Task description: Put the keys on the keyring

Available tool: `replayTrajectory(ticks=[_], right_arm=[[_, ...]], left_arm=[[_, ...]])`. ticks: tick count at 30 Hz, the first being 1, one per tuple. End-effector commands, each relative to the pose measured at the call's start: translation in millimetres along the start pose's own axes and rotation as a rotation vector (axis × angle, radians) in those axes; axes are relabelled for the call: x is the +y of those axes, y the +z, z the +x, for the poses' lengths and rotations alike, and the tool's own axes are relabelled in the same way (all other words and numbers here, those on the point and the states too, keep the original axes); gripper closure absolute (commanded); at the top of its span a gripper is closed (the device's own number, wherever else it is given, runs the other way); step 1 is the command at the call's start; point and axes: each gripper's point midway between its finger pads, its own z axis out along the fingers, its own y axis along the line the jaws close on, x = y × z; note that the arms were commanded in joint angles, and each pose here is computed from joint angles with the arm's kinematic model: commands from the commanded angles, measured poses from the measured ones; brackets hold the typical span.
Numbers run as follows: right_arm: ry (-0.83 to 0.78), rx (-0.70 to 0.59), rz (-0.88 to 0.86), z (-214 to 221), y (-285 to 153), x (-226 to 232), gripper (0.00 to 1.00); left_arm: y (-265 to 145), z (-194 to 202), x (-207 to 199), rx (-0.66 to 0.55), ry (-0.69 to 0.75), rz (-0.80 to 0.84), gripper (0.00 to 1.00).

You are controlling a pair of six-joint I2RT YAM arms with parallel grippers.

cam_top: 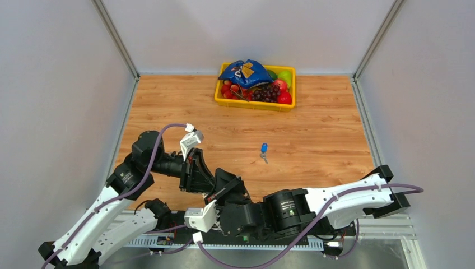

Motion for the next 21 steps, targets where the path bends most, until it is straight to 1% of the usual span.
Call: replayTrajectory(ticks=[1, 3, 8, 9, 11, 17, 21], right_arm=[[0.005, -0.050, 0.048, -23, 18, 8, 1.00], [0.002, -0.057, 0.050, -23, 16, 10, 1.00], [0.051, -0.101, 0.057, -19, 7, 11, 1.00], [0.067, -0.117, 0.062, -18, 4, 10, 1.00], [0.102, -0.150, 0.070, -16, -2, 8, 1.00], [0.208, -0.265, 0.107, -10, -25, -8, 1.00], [0.205, -0.329, 0.126, -7, -38, -12, 1.00]], left_arm=[[1, -32, -16, -0.065, 0.143, 0.016, 0.69], [2, -33, -14, -0.065, 0.139, 0.010, 0.68], [0, -37, -15, -0.086, 0.166, -0.005, 0.61], [-1, -38, -16, -0.092, 0.177, -0.008, 0.59], [-3, -43, -19, -0.115, 0.209, -0.017, 0.54], [-14, -66, -42, -0.215, 0.337, -0.034, 0.46], [-22, -79, -59, -0.282, 0.415, -0.038, 0.41]])
